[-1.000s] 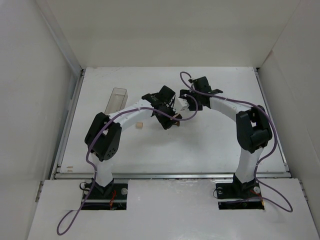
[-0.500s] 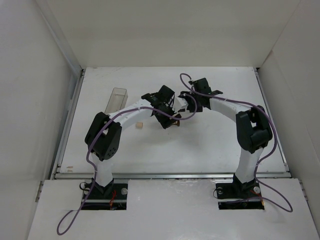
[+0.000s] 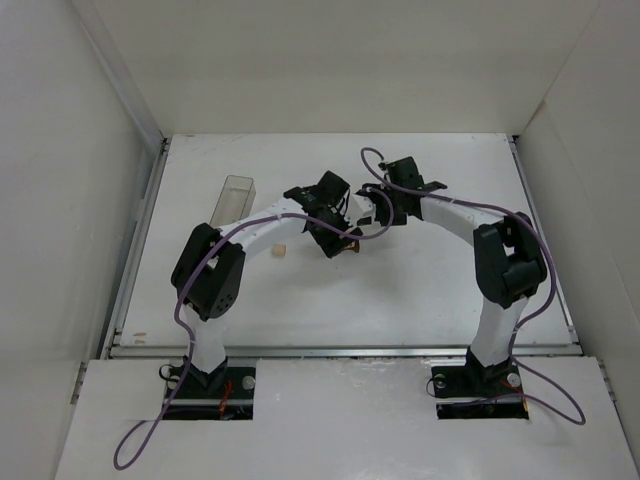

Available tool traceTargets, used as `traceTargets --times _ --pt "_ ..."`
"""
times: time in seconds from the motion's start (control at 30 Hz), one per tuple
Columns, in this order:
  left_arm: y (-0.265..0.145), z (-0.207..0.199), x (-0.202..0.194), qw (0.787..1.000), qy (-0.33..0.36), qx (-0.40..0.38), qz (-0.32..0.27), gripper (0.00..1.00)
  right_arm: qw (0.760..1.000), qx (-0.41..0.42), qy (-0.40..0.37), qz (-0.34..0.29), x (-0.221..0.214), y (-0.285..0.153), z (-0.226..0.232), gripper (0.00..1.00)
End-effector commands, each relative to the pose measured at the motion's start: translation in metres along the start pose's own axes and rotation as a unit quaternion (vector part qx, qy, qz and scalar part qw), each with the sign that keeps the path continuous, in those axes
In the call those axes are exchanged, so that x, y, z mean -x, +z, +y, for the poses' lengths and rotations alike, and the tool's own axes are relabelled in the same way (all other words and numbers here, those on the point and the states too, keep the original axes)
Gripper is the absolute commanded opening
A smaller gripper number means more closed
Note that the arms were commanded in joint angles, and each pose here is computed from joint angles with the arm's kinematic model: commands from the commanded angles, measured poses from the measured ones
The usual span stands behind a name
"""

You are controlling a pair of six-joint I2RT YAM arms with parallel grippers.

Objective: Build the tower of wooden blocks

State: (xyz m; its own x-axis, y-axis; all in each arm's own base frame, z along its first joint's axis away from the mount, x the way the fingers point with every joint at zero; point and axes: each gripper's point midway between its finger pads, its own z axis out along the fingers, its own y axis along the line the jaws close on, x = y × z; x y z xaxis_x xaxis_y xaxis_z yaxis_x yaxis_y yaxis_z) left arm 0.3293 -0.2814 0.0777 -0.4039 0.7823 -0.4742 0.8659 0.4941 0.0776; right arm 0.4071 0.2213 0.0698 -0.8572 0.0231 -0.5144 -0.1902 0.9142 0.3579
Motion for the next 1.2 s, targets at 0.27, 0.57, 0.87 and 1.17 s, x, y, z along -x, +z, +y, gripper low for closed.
traceTargets --times 0.27,0.57,0.87,1.17 --pt "-0.011 0.011 0.017 0.999 -0.010 0.024 -0.020 0.70 0.999 0.015 -0.017 -0.044 0.022 -0.021 0.015 0.78" --pt "-0.011 0.015 0.016 0.999 -0.014 0.027 -0.020 0.70 0.999 0.013 -0.016 -0.040 0.017 -0.022 0.013 0.75" --pt "-0.011 0.016 0.018 0.999 -0.018 0.028 -0.024 0.70 0.999 0.014 -0.021 -0.044 0.019 -0.025 0.014 0.75" --pt "-0.013 0.018 0.021 0.999 -0.023 0.034 -0.027 0.70 0.999 0.013 -0.020 -0.040 0.015 -0.023 0.013 0.74"
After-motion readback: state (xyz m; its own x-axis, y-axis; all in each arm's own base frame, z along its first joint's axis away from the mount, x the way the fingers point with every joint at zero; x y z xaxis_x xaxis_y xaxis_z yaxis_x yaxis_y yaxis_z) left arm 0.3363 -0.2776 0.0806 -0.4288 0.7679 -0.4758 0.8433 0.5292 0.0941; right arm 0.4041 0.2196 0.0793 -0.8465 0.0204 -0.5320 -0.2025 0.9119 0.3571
